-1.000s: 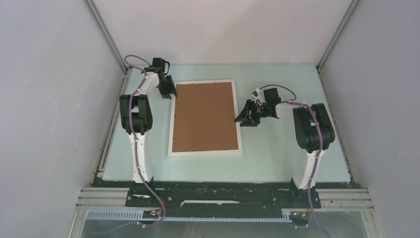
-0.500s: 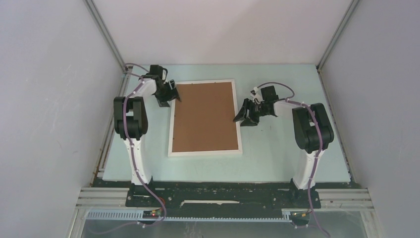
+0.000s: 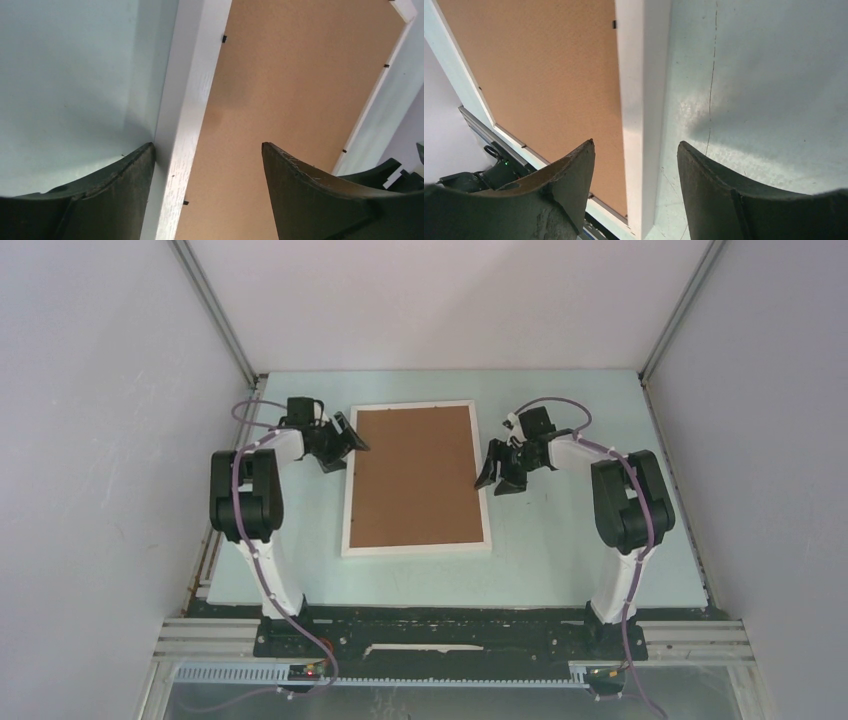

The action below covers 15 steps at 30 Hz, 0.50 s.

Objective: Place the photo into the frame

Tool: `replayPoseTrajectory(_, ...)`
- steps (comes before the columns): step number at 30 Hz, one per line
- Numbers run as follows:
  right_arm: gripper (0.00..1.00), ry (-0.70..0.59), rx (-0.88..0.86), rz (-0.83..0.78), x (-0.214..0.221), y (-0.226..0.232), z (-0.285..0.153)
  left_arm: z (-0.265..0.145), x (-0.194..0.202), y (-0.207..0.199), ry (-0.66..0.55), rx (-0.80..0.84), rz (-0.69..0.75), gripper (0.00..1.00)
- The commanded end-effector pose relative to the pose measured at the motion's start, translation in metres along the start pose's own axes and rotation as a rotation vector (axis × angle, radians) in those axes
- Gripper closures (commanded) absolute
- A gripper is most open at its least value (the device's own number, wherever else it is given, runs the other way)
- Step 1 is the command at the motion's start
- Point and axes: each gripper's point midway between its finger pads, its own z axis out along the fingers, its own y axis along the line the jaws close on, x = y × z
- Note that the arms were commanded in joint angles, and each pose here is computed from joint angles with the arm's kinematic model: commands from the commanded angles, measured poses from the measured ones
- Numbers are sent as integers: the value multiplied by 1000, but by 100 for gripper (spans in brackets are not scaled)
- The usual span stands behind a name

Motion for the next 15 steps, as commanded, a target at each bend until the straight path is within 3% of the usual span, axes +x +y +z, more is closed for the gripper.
replayPoseTrajectory(1,31,-32,-22,-44,-1,16,-16,-2,46,-42,80,172,-45,22)
replayPoseTrajectory(10,32,-61,-97,4,38,18,-30,20,67,-96,159,250,52,21)
replayPoseTrajectory(15,33,-141,34,32,43,-18,-46,16,97,-118,173,284,63,22)
